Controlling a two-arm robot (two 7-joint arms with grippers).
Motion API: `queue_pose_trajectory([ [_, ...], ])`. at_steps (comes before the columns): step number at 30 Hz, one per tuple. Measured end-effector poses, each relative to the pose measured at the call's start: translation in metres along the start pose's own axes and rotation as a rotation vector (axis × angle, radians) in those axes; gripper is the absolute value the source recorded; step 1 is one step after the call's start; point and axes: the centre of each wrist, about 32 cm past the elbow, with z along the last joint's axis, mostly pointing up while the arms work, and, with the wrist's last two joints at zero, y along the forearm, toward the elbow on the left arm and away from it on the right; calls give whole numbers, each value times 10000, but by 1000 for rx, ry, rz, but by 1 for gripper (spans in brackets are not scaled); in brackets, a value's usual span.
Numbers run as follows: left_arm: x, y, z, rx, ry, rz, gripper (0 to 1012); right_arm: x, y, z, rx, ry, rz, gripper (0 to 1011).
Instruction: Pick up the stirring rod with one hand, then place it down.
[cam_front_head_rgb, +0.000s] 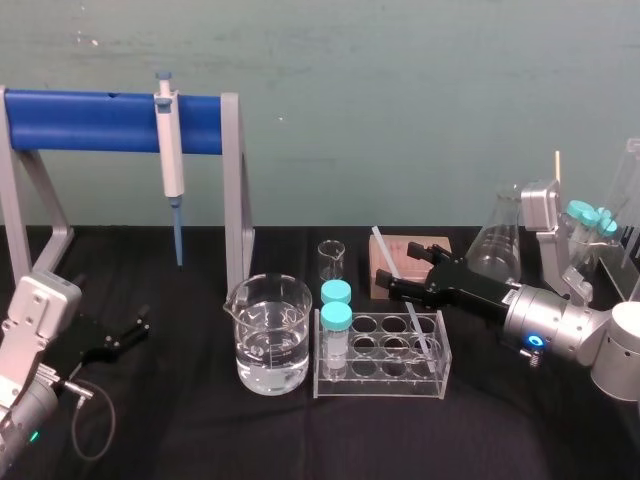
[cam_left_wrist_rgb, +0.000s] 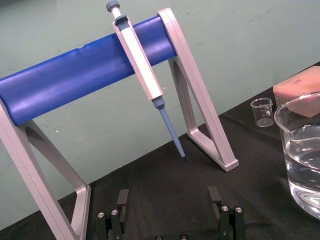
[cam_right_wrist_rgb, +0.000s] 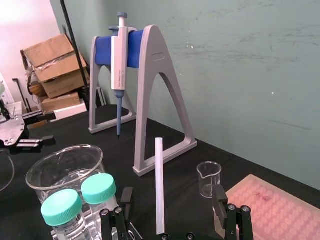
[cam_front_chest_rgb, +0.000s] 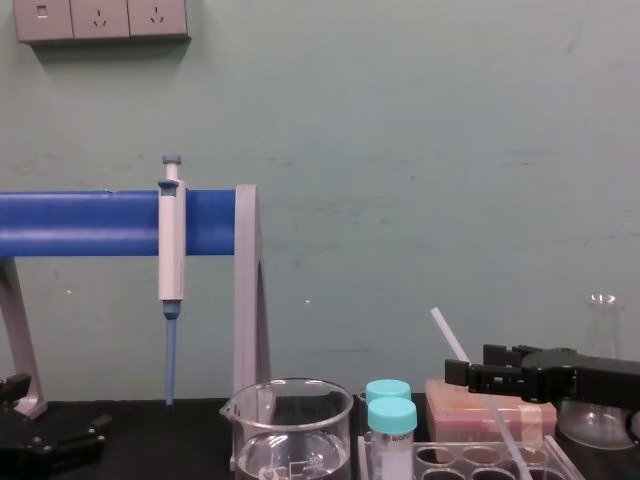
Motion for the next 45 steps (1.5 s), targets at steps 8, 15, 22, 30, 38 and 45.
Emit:
queue_pose_trajectory([
  [8, 0, 0, 0, 0, 0, 0, 1000, 10, 8, -1, -5, 0, -3, 1000],
  [15, 0, 0, 0, 0, 0, 0, 1000, 9, 8, -2, -5, -1, -3, 1000],
  [22, 0, 0, 0, 0, 0, 0, 1000, 8, 7, -2, -4, -2, -2, 1000],
  [30, 0, 0, 0, 0, 0, 0, 1000, 8, 5, -3, -4, -2, -3, 868],
  [38, 0, 0, 0, 0, 0, 0, 1000, 8, 3, -2, -4, -2, -3, 651],
  [45, 0, 0, 0, 0, 0, 0, 1000, 8, 3, -2, -4, -2, -3, 425],
])
